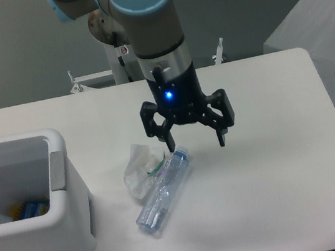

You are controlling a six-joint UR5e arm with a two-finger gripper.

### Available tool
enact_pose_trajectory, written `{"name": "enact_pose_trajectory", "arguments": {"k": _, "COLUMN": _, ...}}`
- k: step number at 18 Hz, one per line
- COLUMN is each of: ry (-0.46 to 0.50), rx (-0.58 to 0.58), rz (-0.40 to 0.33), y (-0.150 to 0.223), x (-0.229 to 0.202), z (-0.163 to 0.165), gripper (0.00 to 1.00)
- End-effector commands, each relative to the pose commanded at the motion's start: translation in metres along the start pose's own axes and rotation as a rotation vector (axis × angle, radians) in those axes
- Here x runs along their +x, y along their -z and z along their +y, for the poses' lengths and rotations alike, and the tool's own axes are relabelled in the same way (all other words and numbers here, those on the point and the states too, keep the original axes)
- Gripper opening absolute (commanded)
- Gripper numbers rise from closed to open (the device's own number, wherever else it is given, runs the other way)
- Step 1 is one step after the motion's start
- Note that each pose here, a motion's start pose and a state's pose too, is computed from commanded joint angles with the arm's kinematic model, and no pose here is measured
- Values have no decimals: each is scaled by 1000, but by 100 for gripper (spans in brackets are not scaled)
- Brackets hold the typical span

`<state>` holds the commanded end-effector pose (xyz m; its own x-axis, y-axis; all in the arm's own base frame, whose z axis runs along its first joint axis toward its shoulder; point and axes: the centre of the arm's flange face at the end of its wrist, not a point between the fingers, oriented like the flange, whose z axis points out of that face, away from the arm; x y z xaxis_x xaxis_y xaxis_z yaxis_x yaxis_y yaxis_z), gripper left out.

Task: Place the trash in the trash can
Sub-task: 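Lower the open gripper over the clear plastic bottle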

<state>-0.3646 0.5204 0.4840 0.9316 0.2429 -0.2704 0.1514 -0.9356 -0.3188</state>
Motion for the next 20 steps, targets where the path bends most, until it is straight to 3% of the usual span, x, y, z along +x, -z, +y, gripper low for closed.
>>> {"name": "enact_pose_trajectory", "arguments": {"k": 7, "ry": 0, "rx": -32, "rz": 39, "y": -31, "x": 7, "z": 2, "gripper": 100}}
{"name": "enact_pose_trajectory", "arguments": {"k": 12, "ry": 27, "rx": -49, "rz": 34, "y": -73, "x": 18, "z": 16, "gripper": 100}}
{"name": "enact_pose_trajectory", "arguments": {"k": 15, "ry": -4, "rx": -91, "rz": 70, "y": -94, "x": 35, "z": 37, "gripper": 100}}
{"name": "enact_pose_trajectory", "arguments": {"k": 20, "ry": -74, "rx": -108, "rz": 137, "y": -127, "x": 57, "z": 30, "gripper": 100}}
